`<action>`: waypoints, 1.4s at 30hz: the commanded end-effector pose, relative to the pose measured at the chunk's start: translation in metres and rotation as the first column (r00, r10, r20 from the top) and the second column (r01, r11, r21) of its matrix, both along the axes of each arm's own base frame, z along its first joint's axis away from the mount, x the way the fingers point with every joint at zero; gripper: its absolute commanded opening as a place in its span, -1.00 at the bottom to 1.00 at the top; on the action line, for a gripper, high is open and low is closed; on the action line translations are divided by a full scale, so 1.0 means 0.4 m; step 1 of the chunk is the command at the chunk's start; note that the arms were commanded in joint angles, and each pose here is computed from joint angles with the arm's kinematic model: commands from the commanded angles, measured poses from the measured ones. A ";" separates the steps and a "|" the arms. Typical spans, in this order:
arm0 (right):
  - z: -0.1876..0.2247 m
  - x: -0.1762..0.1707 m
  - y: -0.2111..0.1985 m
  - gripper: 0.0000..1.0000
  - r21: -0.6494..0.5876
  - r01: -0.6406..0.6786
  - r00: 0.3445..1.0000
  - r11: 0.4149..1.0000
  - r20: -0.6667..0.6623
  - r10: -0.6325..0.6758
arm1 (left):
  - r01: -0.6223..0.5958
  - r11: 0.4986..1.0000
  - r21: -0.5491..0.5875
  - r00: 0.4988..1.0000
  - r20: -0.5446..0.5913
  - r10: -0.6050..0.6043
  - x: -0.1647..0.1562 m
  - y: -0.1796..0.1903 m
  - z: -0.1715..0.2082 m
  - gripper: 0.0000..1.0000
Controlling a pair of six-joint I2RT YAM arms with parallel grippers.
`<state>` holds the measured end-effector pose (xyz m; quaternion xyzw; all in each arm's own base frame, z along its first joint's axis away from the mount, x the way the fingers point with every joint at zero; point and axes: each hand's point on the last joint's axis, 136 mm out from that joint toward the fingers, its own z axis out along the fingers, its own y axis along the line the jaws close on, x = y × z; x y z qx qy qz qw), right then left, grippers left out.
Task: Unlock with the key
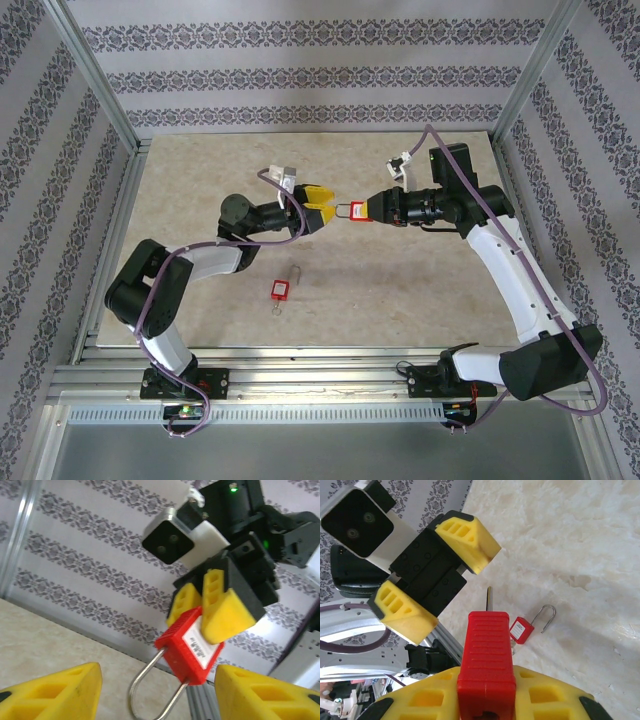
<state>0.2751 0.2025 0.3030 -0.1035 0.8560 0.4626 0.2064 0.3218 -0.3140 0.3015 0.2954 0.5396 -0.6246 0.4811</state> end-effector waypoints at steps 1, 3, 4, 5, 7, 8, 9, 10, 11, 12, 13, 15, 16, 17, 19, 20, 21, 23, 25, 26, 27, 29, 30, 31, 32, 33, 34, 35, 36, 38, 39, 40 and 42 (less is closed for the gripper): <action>0.016 -0.009 0.008 -1.00 0.037 -0.027 0.999 0.999 0.019 0.027 | 0.135 0.991 -0.003 0.989 0.053 -0.135 -0.057 -0.024 0.026 0.16; 0.020 -0.008 0.011 -1.00 0.044 -0.030 0.999 0.999 0.022 0.029 | 0.188 0.982 0.012 0.982 0.026 -0.189 -0.068 -0.036 0.016 0.12; 0.023 -0.009 0.011 -1.00 0.048 -0.032 0.999 0.998 0.025 0.031 | 0.206 0.978 0.016 0.978 0.014 -0.206 -0.071 -0.039 0.014 0.11; 0.025 -0.009 0.013 -1.00 0.049 -0.034 0.999 0.998 0.030 0.033 | 0.223 0.975 0.021 0.975 -0.006 -0.223 -0.072 -0.043 0.007 0.11; 0.028 -0.011 0.016 -1.00 0.052 -0.040 0.999 0.998 0.033 0.038 | 0.260 0.965 0.030 0.966 -0.026 -0.259 -0.079 -0.050 0.003 0.12; 0.028 -0.012 0.016 -1.00 0.052 -0.039 0.999 0.998 0.033 0.038 | 0.278 0.960 0.035 0.960 -0.041 -0.277 -0.080 -0.053 -0.001 0.12; 0.027 -0.012 0.016 -1.00 0.052 -0.038 0.999 0.998 0.032 0.037 | 0.288 0.957 0.037 0.957 -0.049 -0.286 -0.080 -0.054 -0.002 0.12; 0.027 -0.013 0.017 -1.00 0.053 -0.040 0.999 0.998 0.030 0.038 | 0.295 0.955 0.040 0.954 -0.057 -0.293 -0.082 -0.055 -0.006 0.10; 0.026 -0.014 0.018 -1.00 0.054 -0.041 0.999 0.998 0.029 0.039 | 0.296 0.954 0.042 0.954 -0.055 -0.294 -0.085 -0.054 -0.008 0.09; 0.025 -0.016 0.019 -1.00 0.053 -0.042 0.999 0.998 0.028 0.040 | 0.298 0.954 0.044 0.954 -0.056 -0.295 -0.088 -0.054 -0.010 0.09; 0.025 -0.015 0.019 -1.00 0.053 -0.041 0.999 0.998 0.028 0.040 | 0.305 0.951 0.046 0.951 -0.059 -0.302 -0.090 -0.055 -0.012 0.11; 0.032 -0.019 0.019 -1.00 0.058 -0.044 0.999 0.997 0.032 0.042 | 0.314 0.948 0.055 0.947 -0.081 -0.310 -0.086 -0.050 -0.026 0.11; 0.036 -0.020 0.020 -1.00 0.061 -0.044 0.999 0.997 0.034 0.042 | 0.305 0.951 0.054 0.950 -0.090 -0.300 -0.080 -0.045 -0.032 0.11; 0.040 -0.022 0.020 -1.00 0.062 -0.046 0.998 0.997 0.038 0.044 | 0.294 0.954 0.054 0.952 -0.101 -0.287 -0.074 -0.038 -0.042 0.13; 0.046 -0.028 0.021 -1.00 0.068 -0.051 0.998 0.996 0.042 0.049 | 0.281 0.958 0.058 0.955 -0.118 -0.273 -0.067 -0.028 -0.058 0.17; 0.049 -0.033 0.023 -1.00 0.073 -0.056 0.998 0.996 0.043 0.053 | 0.277 0.959 0.058 0.955 -0.126 -0.268 -0.064 -0.025 -0.064 0.17; 0.050 -0.035 0.024 -1.00 0.076 -0.059 0.998 0.995 0.044 0.055 | 0.277 0.959 0.058 0.954 -0.132 -0.268 -0.063 -0.024 -0.066 0.17; 0.050 -0.042 0.028 -1.00 0.080 -0.066 0.997 0.995 0.044 0.063 | 0.276 0.960 0.055 0.953 -0.141 -0.266 -0.061 -0.025 -0.065 0.18; 0.046 -0.046 0.031 -1.00 0.081 -0.069 0.997 0.994 0.043 0.066 | 0.285 0.957 0.055 0.951 -0.144 -0.275 -0.061 -0.026 -0.060 0.19; 0.047 -0.049 0.033 -1.00 0.084 -0.071 0.997 0.994 0.043 0.068 | 0.288 0.956 0.057 0.949 -0.153 -0.277 -0.058 -0.025 -0.064 0.19; 0.049 -0.051 0.035 -1.00 0.085 -0.074 0.996 0.994 0.047 0.070 | 0.286 0.956 0.062 0.948 -0.162 -0.273 -0.051 -0.021 -0.067 0.19; 0.049 -0.055 0.041 -1.00 0.089 -0.081 0.996 0.993 0.051 0.077 | 0.258 0.965 0.051 0.955 -0.167 -0.247 -0.038 -0.006 -0.066 0.18; 0.047 -0.056 0.044 -1.00 0.093 -0.084 0.996 0.992 0.049 0.080 | 0.256 0.965 0.051 0.956 -0.164 -0.245 -0.038 -0.004 -0.061 0.18; 0.041 -0.055 0.047 -1.00 0.092 -0.087 0.996 0.992 0.045 0.083 | 0.254 0.966 0.054 0.957 -0.160 -0.243 -0.039 -0.004 -0.059 0.18; 0.035 -0.052 0.050 -1.00 0.091 -0.088 0.996 0.992 0.040 0.084 | 0.245 0.968 0.059 0.959 -0.158 -0.233 -0.038 -0.003 -0.058 0.16; 0.032 -0.050 0.054 -1.00 0.093 -0.093 0.995 0.991 0.040 0.089 | 0.233 0.970 0.072 0.963 -0.156 -0.220 -0.035 -0.003 -0.062 0.07; 0.031 -0.049 0.060 -1.00 0.095 -0.099 0.995 0.991 0.042 0.096 | 0.214 0.973 0.085 0.968 -0.155 -0.199 -0.029 0.000 -0.066 0.00; 0.028 -0.047 0.066 -1.00 0.091 -0.104 0.994 0.990 0.043 0.100 | 0.186 0.977 0.102 0.971 -0.170 -0.167 -0.019 0.006 -0.074 -0.03; 0.026 -0.045 0.071 -1.00 0.088 -0.109 0.993 0.990 0.046 0.106 | 0.167 0.979 0.117 0.973 -0.179 -0.145 -0.014 0.011 -0.075 -0.04; 0.023 -0.036 0.081 -1.00 0.091 -0.118 0.992 0.989 0.047 0.114 | 0.156 0.978 0.136 0.975 -0.180 -0.131 -0.017 0.017 -0.066 -0.07; 0.024 -0.030 0.086 -1.00 0.092 -0.122 0.992 0.988 0.051 0.118 | 0.166 0.975 0.146 0.973 -0.185 -0.138 -0.022 0.016 -0.063 -0.13; 0.024 -0.025 0.091 -1.00 0.095 -0.126 0.991 0.987 0.052 0.122 | 0.171 0.974 0.150 0.972 -0.185 -0.142 -0.025 0.018 -0.061 -0.22; 0.025 -0.015 0.104 -1.00 0.103 -0.138 0.989 0.985 0.058 0.133 | 0.181 0.972 0.151 0.970 -0.190 -0.151 -0.034 0.021 -0.059 -0.35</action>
